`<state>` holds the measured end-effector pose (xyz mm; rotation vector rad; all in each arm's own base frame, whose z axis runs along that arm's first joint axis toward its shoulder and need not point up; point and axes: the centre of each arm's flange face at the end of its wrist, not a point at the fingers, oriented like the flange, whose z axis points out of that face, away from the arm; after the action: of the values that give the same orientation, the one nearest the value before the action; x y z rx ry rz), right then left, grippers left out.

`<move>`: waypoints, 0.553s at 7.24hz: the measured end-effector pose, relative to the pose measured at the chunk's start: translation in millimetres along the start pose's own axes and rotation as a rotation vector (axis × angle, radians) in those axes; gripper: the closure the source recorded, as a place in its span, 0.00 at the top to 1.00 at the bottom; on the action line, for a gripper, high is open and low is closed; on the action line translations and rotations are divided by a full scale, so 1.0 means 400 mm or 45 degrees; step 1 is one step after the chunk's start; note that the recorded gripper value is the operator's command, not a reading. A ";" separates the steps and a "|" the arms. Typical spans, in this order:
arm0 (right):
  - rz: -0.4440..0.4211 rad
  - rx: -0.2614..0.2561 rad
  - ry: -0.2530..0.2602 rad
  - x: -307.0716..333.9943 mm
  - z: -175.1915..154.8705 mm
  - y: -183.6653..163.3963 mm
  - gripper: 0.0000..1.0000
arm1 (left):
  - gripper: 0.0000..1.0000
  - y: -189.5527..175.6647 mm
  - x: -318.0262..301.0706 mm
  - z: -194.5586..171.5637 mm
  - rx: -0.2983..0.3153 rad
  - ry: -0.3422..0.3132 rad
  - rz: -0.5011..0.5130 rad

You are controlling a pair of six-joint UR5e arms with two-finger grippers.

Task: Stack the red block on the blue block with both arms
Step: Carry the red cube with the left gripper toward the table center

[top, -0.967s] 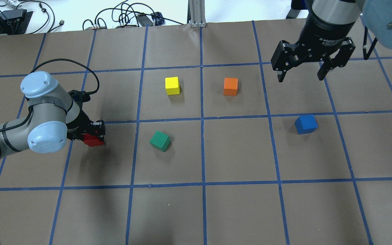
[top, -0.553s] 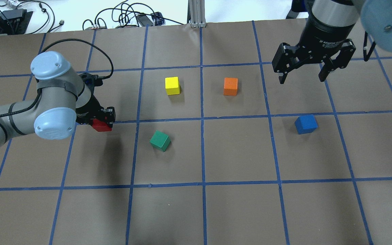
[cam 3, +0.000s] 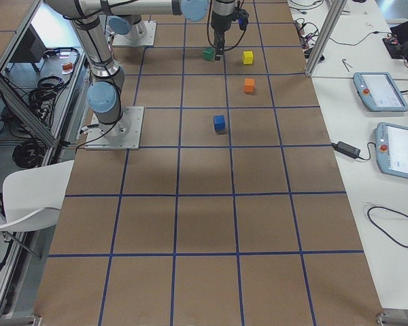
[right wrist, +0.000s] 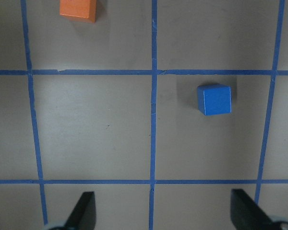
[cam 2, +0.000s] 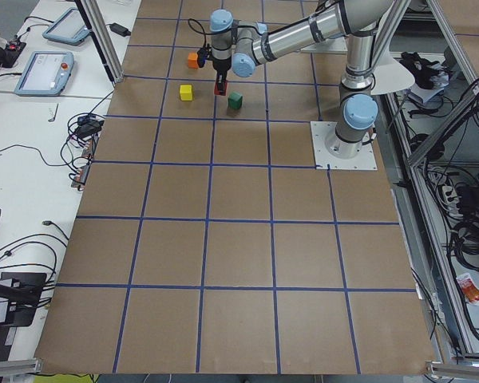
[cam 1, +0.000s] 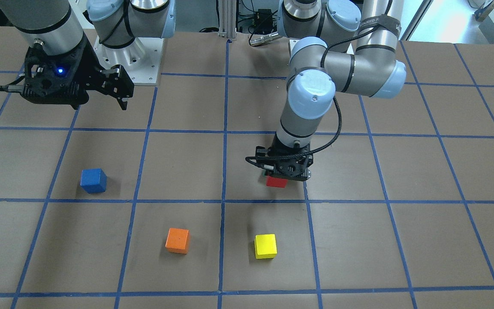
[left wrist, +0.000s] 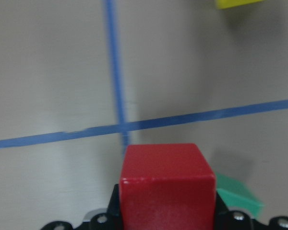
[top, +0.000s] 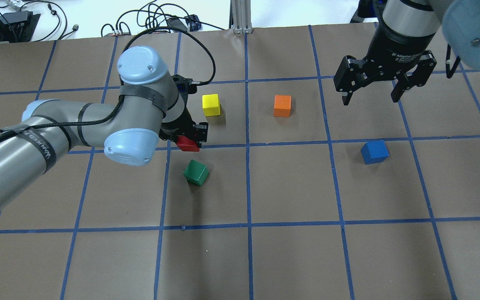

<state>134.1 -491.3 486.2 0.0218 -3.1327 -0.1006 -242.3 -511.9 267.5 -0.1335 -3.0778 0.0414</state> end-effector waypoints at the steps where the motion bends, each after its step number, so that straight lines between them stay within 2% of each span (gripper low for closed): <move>1: 0.000 0.000 0.000 0.000 0.000 0.000 1.00 | 0.00 -0.017 0.077 0.006 0.011 0.024 -0.039; 4: -0.001 -0.004 0.000 0.001 0.003 0.001 1.00 | 0.00 -0.107 0.234 0.088 -0.004 0.039 -0.157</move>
<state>133.8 -491.1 485.2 0.0229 -3.1322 -0.1054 -341.1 -547.1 239.2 0.0552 -3.0481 0.0283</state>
